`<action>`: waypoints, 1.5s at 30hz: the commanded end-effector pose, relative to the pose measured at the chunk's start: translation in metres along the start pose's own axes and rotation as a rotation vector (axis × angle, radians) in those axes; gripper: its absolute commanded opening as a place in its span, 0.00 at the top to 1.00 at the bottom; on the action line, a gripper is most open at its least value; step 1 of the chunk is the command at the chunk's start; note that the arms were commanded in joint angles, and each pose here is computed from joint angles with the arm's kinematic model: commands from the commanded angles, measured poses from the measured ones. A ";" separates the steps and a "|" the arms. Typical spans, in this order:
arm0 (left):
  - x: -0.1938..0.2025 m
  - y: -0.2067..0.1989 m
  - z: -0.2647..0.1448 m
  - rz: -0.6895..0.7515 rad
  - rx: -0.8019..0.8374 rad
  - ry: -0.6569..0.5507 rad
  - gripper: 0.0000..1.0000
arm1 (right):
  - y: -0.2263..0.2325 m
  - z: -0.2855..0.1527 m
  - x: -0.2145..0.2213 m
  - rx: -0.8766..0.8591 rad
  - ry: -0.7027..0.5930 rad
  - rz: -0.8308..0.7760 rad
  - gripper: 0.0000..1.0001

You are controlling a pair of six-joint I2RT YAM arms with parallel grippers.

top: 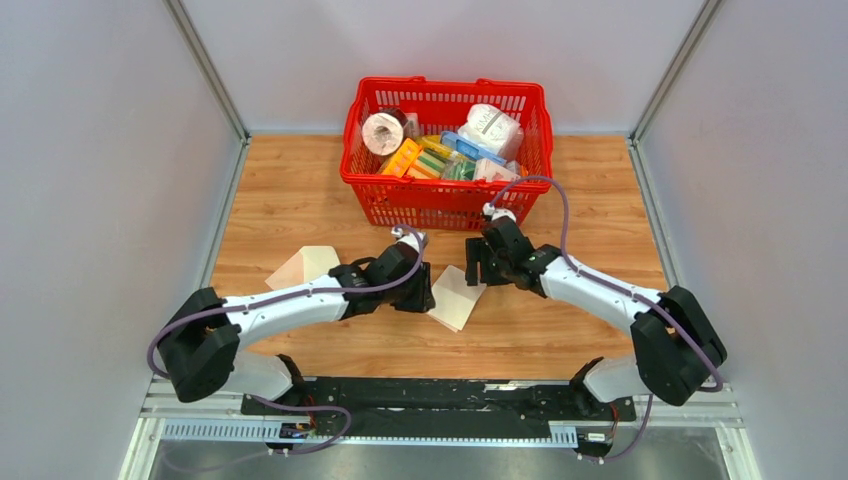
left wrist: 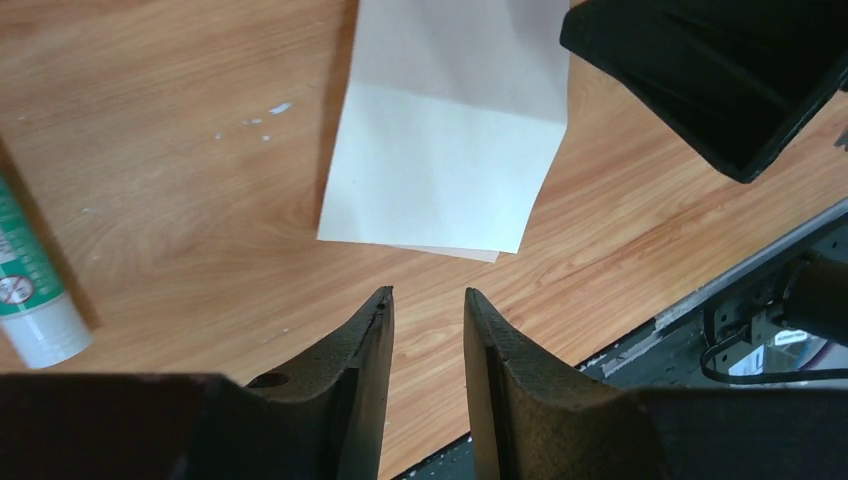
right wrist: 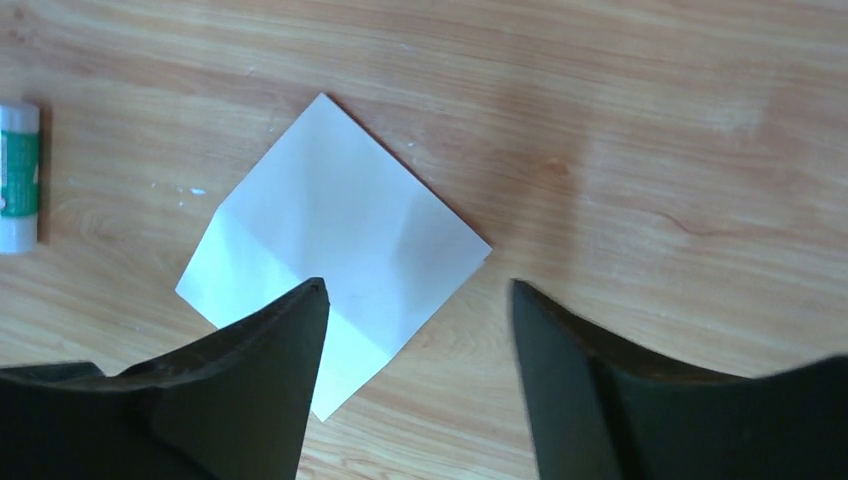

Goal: Place the letter into the envelope and seal it

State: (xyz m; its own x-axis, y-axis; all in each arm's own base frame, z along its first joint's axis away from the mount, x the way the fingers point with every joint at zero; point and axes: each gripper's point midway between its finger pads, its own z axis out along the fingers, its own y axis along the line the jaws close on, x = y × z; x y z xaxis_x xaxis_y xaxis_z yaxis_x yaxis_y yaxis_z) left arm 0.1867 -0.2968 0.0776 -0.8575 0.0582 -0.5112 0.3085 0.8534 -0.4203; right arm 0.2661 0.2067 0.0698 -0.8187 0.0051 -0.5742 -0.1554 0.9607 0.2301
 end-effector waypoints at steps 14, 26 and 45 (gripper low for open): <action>0.027 0.030 0.007 -0.191 -0.009 0.065 0.74 | 0.060 0.025 -0.018 -0.274 0.044 -0.316 0.00; 0.030 0.032 0.028 -0.196 -0.041 0.103 0.82 | 0.059 0.041 -0.009 -0.275 0.079 -0.319 0.00; 0.023 0.045 0.043 -0.214 -0.089 0.104 1.00 | 0.060 0.034 0.020 -0.377 0.167 -0.216 0.00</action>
State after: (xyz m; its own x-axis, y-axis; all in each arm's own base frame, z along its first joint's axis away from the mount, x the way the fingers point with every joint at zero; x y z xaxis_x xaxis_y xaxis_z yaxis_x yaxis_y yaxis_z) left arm 0.1891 -0.2832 0.0167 -0.9438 -0.0680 -0.3234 0.0941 0.8827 -0.4605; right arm 0.2646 0.2685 0.0340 -0.8051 -0.3109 -0.5051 -0.5101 0.7975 0.3223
